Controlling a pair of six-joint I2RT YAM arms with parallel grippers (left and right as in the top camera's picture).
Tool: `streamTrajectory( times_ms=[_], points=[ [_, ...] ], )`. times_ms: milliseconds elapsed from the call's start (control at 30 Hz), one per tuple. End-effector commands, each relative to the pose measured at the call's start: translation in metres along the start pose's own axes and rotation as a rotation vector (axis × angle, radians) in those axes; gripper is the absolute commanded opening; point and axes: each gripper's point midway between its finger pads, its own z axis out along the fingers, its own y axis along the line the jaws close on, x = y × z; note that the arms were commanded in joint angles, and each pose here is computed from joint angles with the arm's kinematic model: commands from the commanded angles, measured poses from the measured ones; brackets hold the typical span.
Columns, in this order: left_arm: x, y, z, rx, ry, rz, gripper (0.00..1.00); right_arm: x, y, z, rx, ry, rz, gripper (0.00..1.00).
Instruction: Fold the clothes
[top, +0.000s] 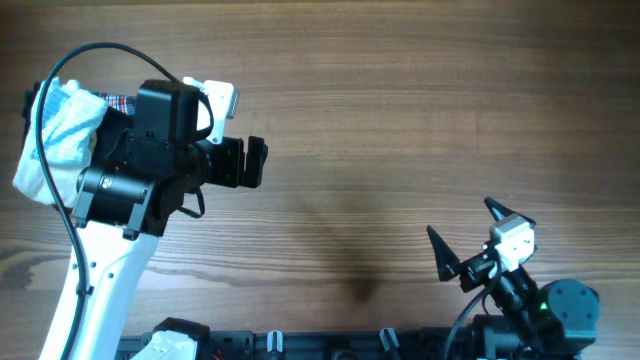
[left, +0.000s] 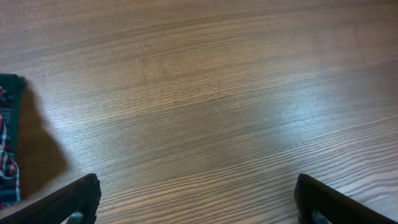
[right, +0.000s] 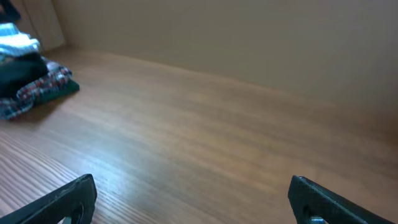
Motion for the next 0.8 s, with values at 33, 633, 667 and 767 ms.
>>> streamTrajectory(
  times_ms=[33, 633, 667, 767],
  points=[
    [-0.002, 0.0, -0.001, -0.006, -0.006, -0.008, 1.0, 0.041, -0.003, 0.015, -0.004, 0.065, 0.016, 0.99],
    [-0.002, 0.0, -0.001, -0.006, -0.006, -0.008, 1.0, 0.077, -0.005, 0.035, -0.03, 0.088, 0.03, 1.0],
    [-0.002, 0.0, -0.001, -0.006, -0.006, -0.008, 1.0, 0.077, -0.005, 0.035, -0.03, 0.088, 0.03, 1.0],
    [-0.002, 0.0, -0.001, -0.006, -0.006, -0.008, 1.0, 0.077, -0.005, 0.035, -0.03, 0.088, 0.029, 0.99]
  ],
)
